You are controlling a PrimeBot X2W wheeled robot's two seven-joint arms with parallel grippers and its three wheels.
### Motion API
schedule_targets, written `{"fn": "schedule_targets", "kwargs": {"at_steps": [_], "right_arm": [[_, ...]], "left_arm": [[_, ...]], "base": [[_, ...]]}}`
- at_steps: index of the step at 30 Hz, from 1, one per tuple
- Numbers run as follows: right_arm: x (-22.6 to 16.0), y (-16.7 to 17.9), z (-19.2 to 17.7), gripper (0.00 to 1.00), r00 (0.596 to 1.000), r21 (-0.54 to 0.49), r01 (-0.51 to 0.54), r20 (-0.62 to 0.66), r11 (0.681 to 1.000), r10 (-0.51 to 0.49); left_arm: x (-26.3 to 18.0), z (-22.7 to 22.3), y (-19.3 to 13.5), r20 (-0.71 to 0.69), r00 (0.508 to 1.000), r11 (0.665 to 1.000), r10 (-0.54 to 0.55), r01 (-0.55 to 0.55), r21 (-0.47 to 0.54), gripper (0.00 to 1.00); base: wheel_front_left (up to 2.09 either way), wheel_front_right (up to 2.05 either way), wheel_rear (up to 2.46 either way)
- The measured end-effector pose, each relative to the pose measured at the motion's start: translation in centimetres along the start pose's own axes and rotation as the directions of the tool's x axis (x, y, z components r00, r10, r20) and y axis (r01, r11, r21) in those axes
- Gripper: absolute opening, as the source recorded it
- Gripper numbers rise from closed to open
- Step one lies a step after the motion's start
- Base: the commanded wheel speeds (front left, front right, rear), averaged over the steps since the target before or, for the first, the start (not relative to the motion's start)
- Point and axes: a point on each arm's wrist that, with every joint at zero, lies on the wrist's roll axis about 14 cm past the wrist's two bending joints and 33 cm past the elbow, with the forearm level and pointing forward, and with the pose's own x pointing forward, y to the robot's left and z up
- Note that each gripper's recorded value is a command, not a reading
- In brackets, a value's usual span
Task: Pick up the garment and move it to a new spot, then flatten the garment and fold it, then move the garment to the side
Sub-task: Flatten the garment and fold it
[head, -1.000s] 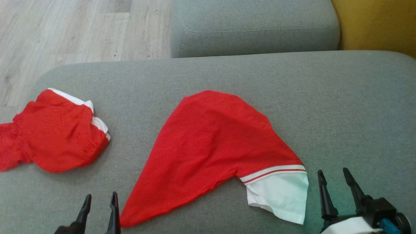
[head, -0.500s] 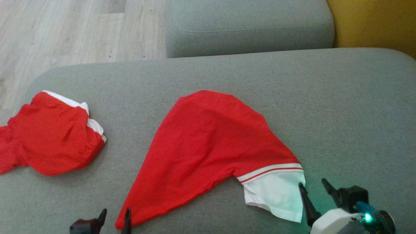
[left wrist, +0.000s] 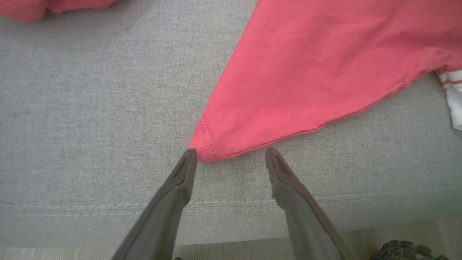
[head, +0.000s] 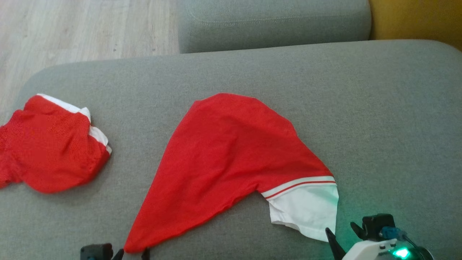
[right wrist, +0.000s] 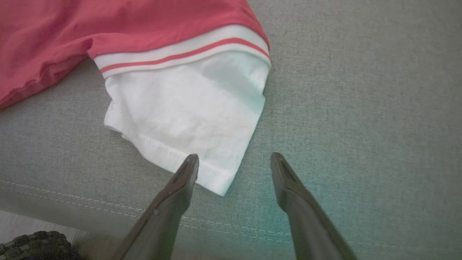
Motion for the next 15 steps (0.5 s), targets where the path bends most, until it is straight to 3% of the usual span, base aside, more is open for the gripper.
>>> {"fn": "schedule_targets", "kwargs": {"at_steps": [7, 8, 9, 11, 15], "right_arm": [[0.11, 0.05, 0.01, 1.0, 1.0, 0.003, -0.002, -0.006, 1.0, 0.002], [0.12, 0.03, -0.02, 1.0, 1.0, 0.003, -0.002, -0.007, 1.0, 0.002], [0.12, 0.02, -0.06, 1.0, 1.0, 0.004, -0.001, -0.009, 1.0, 0.001], [0.15, 0.01, -0.14, 1.0, 1.0, 0.005, -0.001, -0.012, 1.0, 0.001], [0.23, 0.05, -0.31, 1.0, 1.0, 0.006, -0.002, -0.019, 1.0, 0.002]], "left_arm": [[0.27, 0.28, -0.21, -0.015, 1.0, 1.0, -0.011, 0.011, -0.014, 1.0], [0.3, 0.18, -0.23, -0.024, 1.0, 1.0, -0.012, 0.011, -0.014, 0.93], [0.32, 0.1, -0.26, -0.029, 0.999, 1.0, -0.013, 0.013, -0.018, 0.73], [0.37, 0.02, -0.25, -0.036, 0.999, 1.0, -0.012, 0.011, -0.023, 0.51], [0.46, -0.08, -0.23, -0.045, 0.999, 1.0, -0.011, 0.01, -0.022, 0.49]], "base": [[0.0, 0.0, 0.0], [0.0, 0.0, 0.0], [0.0, 0.0, 0.0], [0.0, 0.0, 0.0], [0.0, 0.0, 0.0]]}}
